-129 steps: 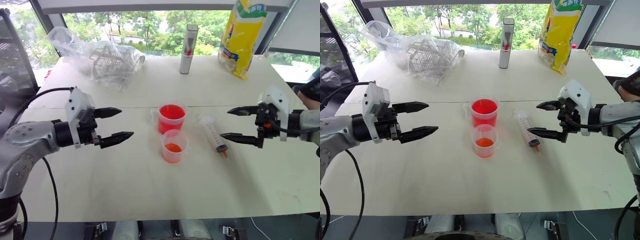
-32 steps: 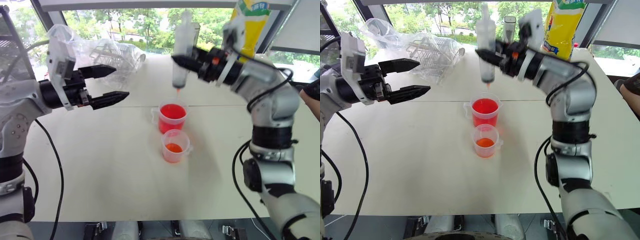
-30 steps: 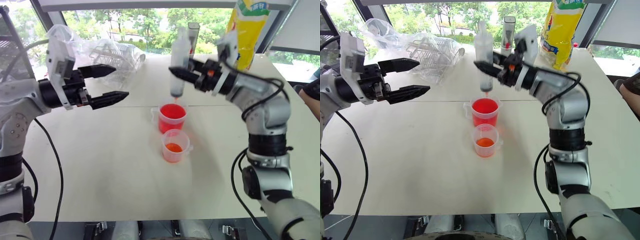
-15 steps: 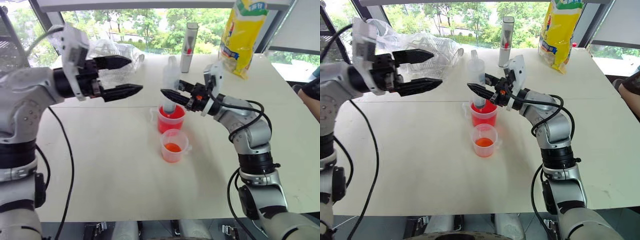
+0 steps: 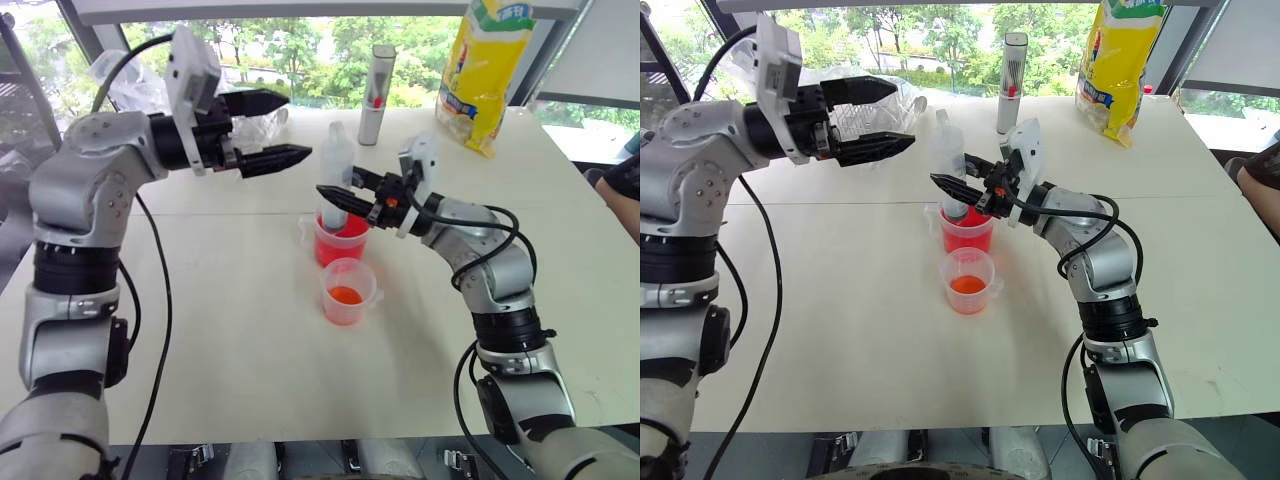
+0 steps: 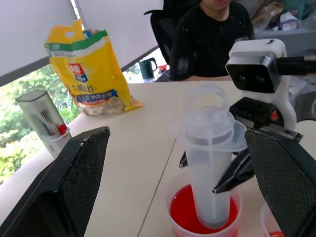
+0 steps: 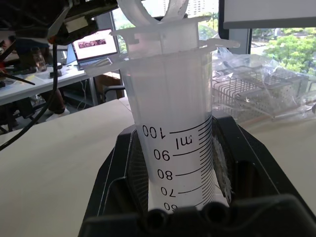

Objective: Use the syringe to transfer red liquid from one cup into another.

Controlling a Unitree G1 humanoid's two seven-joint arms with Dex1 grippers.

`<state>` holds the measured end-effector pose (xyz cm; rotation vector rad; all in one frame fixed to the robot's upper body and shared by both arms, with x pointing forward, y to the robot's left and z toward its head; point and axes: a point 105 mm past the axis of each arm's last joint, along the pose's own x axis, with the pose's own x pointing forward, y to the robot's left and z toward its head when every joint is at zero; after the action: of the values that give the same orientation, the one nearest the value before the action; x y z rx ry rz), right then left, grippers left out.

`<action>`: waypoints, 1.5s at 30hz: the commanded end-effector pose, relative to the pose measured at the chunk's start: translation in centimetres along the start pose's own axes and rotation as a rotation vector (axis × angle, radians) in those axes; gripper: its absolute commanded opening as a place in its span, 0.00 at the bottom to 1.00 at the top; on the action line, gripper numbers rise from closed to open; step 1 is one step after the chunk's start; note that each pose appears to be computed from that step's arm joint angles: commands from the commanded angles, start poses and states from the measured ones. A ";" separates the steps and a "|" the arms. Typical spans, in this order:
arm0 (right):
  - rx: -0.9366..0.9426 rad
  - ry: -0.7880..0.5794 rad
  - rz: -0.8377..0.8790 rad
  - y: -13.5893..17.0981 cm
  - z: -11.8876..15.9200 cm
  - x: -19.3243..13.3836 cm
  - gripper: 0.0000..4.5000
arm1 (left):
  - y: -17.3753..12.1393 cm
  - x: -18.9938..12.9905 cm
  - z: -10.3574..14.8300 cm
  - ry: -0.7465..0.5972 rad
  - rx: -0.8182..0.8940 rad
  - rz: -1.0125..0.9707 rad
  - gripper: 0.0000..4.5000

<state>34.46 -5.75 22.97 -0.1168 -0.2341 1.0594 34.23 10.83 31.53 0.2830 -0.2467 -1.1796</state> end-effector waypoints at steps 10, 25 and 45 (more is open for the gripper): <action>-0.048 -0.010 0.019 0.2 0.2 0.1 0.31 | 1.3 1.8 0.3 -0.016 0.061 -0.021 1.00; -0.065 0.003 0.030 0.4 -0.1 0.2 0.31 | 1.0 3.9 -0.4 -0.012 0.045 -0.100 1.00; -0.052 0.007 0.035 0.3 -0.5 0.4 0.31 | -0.1 5.5 -0.2 -0.060 -0.017 -0.171 0.01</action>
<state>35.25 -6.22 21.70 -0.1568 -0.2085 1.0384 36.74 5.79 29.22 0.2462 -0.1881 -1.3622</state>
